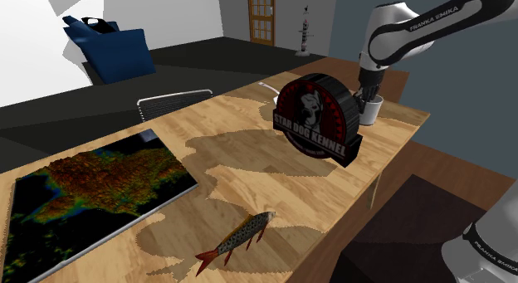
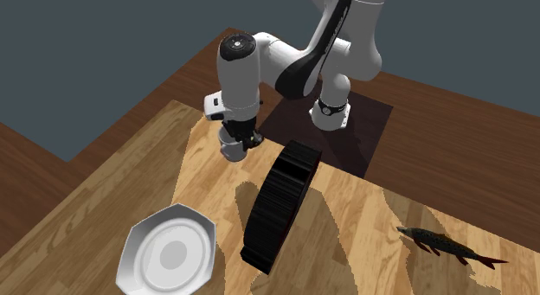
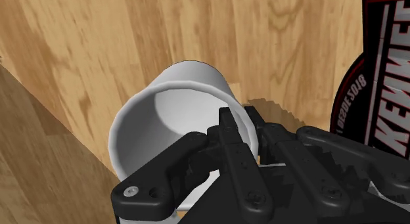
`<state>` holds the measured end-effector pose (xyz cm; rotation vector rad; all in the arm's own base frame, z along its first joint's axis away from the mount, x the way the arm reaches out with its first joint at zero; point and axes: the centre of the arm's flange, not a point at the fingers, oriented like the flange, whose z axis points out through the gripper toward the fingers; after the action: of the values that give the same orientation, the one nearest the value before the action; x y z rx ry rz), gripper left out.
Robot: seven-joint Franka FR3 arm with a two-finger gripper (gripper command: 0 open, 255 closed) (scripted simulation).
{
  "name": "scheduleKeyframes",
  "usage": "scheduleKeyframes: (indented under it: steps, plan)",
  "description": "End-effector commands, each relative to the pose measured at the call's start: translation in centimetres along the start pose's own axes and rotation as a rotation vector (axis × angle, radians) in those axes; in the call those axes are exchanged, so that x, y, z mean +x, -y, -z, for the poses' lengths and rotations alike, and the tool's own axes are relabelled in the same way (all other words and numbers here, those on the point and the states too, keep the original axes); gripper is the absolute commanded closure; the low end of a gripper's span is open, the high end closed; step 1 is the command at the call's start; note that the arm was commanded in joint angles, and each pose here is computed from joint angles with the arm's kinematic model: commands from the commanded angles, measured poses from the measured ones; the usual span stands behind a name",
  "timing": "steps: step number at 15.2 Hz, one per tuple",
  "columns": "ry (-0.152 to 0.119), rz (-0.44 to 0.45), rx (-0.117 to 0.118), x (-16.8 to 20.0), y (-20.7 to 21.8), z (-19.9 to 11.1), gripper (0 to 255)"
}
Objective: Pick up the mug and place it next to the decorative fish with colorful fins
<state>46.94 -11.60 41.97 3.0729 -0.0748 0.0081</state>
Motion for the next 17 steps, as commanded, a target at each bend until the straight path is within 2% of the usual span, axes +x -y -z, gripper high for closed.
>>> scheduleKeyframes:
  steps: [1,17]
  plan:
    - [0.000,0.000,0.000,-0.1,0.0,1.2,255]
    - [0.000,0.000,0.000,0.0,-0.6,9.6,255]
